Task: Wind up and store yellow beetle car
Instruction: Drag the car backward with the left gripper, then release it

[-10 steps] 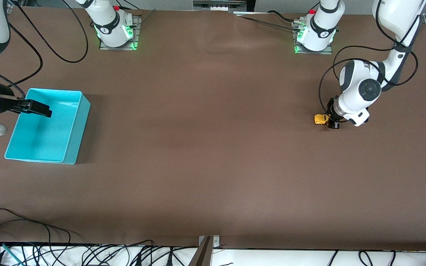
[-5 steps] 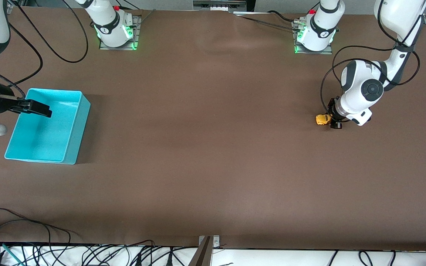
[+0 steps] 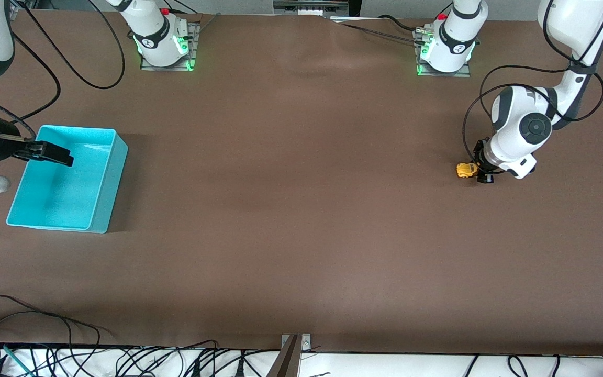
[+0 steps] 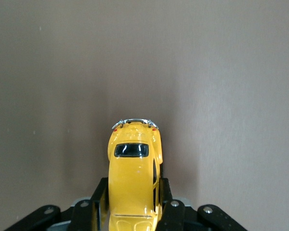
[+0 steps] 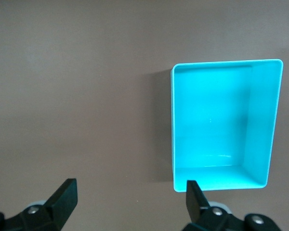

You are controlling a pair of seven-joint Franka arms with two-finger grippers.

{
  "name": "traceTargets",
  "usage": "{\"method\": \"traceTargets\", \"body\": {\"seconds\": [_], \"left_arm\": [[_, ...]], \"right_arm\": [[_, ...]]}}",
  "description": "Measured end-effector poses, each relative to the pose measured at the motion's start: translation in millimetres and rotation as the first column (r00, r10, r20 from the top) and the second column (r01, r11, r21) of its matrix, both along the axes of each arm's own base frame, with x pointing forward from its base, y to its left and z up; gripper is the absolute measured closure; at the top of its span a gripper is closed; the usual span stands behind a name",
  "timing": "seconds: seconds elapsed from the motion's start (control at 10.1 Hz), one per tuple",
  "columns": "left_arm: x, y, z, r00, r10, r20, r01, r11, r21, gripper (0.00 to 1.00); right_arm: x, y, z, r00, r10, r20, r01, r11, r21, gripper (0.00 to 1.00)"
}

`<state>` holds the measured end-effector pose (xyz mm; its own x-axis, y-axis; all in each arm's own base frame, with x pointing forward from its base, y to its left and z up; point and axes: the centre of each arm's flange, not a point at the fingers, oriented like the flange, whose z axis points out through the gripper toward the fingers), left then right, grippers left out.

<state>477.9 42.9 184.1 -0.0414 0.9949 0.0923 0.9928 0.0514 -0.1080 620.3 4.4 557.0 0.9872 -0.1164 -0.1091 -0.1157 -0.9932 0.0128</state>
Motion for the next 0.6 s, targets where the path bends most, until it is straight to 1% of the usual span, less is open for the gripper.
{"method": "traceTargets", "body": {"seconds": [0.2, 0.6], "left_arm": [[7.6, 19.0, -0.4, 1.0, 0.012, 0.006, -0.012, 1.0, 0.013, 0.55], [21.6, 80.2, -2.1, 1.0, 0.02, 0.01, -0.021, 0.997, 0.071, 0.55]], "right_arm": [[0.0, 0.1, 0.0, 1.0, 0.0, 0.0, 0.0, 1.0, 0.0, 0.0], [0.0, 0.3, 0.0, 1.0, 0.0, 0.0, 0.0, 1.0, 0.0, 0.0]]}}
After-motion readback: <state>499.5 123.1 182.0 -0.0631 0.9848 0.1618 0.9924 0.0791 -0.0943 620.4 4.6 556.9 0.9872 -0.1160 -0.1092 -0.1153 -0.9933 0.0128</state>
